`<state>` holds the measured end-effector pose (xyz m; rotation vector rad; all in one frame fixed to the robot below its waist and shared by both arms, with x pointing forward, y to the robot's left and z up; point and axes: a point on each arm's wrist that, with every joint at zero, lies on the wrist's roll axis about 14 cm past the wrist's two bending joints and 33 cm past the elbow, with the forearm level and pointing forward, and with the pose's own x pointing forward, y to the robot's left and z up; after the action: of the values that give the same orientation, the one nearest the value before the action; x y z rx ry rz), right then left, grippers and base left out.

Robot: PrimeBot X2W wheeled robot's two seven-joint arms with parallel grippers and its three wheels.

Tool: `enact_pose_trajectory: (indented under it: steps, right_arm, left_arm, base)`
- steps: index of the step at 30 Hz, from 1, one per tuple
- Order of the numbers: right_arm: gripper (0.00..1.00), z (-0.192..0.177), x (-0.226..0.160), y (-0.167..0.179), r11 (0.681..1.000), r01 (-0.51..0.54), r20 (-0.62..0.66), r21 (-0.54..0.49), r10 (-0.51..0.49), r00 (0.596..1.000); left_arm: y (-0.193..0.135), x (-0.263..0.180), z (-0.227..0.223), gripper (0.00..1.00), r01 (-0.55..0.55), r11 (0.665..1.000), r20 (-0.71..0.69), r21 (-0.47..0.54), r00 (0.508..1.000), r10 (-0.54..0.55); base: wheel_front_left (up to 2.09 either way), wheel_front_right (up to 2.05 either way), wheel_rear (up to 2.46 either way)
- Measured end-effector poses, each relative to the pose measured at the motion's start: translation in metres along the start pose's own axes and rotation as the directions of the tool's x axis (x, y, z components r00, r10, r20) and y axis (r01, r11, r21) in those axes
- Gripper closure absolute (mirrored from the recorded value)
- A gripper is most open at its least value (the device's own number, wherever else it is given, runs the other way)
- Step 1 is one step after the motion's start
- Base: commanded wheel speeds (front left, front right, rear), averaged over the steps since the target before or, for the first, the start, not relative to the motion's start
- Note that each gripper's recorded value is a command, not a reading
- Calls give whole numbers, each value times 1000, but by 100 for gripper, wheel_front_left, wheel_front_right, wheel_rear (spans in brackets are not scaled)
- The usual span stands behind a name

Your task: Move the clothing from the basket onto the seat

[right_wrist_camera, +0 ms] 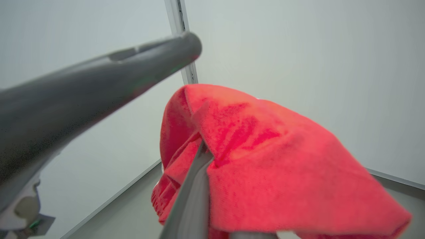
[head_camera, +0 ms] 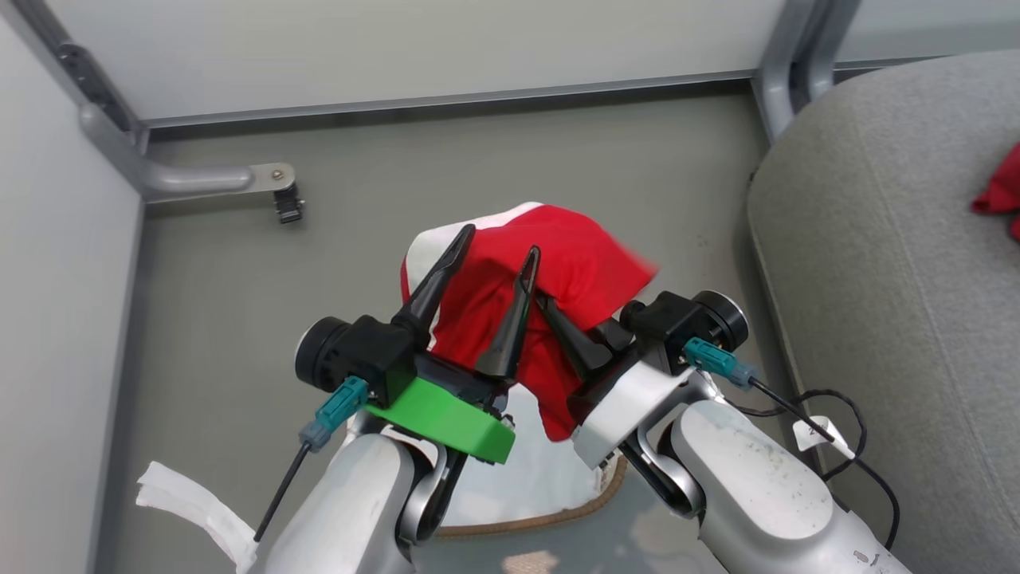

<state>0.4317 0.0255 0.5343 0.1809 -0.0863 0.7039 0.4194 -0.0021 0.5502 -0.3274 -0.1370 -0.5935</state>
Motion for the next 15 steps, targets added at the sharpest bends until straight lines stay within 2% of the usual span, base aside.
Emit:
enact_pose_trajectory:
  steps: [9, 15]
  right_arm:
    - [100, 13, -31, -39, 990, 140, 22, -17, -139, 990]
    - [100, 24, -66, -70, 963, 269, 42, -28, -268, 963]
  left_arm:
    - [-27, 20, -25, 0, 106, 994, -49, -15, 993, -106]
    - [-58, 36, -44, 0, 209, 977, -80, -36, 974, -212]
  base:
    - [0, 0, 0]
    - [0, 0, 0]
